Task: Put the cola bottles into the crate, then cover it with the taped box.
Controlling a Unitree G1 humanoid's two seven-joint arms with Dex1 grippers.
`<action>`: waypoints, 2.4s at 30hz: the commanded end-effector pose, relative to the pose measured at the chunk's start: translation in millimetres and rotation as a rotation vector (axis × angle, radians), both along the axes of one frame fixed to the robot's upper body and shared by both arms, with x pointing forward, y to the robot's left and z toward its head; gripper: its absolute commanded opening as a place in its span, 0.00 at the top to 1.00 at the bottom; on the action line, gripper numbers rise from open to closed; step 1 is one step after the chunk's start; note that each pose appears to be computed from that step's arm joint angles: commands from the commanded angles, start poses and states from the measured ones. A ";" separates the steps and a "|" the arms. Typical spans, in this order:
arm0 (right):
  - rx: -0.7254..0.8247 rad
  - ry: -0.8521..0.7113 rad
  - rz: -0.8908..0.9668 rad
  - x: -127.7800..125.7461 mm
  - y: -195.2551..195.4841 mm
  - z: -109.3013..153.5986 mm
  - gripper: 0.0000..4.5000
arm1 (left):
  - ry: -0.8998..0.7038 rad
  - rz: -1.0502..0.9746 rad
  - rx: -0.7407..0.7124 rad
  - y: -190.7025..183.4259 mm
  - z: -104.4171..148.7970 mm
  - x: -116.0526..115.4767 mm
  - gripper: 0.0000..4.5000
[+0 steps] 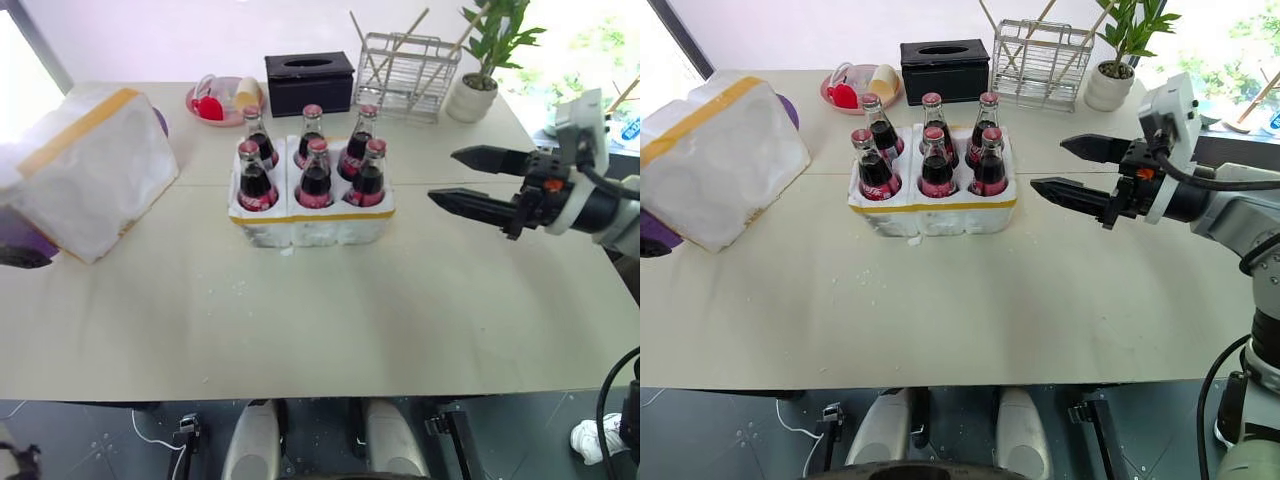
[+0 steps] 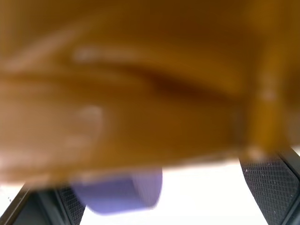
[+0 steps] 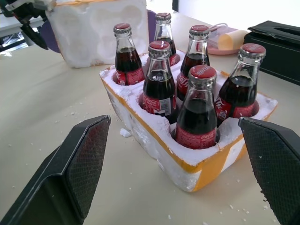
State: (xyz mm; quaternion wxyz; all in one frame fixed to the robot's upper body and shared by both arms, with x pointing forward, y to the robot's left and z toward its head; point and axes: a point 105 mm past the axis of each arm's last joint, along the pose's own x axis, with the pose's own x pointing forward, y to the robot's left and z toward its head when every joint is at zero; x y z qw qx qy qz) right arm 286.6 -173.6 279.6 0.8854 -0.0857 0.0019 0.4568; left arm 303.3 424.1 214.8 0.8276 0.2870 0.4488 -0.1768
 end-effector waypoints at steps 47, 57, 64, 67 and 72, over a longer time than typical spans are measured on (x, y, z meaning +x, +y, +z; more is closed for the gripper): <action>0.042 -0.008 -0.170 -1.4 -18.7 -24.2 0.00 | -1.051 -0.838 0.951 -216.0 101.0 68.7 0.92; 0.082 -0.019 -0.181 3.2 -17.4 -19.6 0.00 | -1.043 -0.925 0.987 -227.2 65.6 62.8 0.59; 0.092 -0.017 -0.185 6.2 -17.8 -20.4 0.00 | -1.015 -0.946 0.944 -224.5 47.9 54.5 0.00; 0.098 -0.013 -0.185 5.4 -17.2 -22.8 0.00 | -1.002 -0.869 0.823 -213.5 37.0 41.0 0.00; 0.103 -0.001 -0.195 3.7 -19.8 -27.4 0.00 | -0.858 -0.597 0.176 -191.5 10.9 9.8 0.00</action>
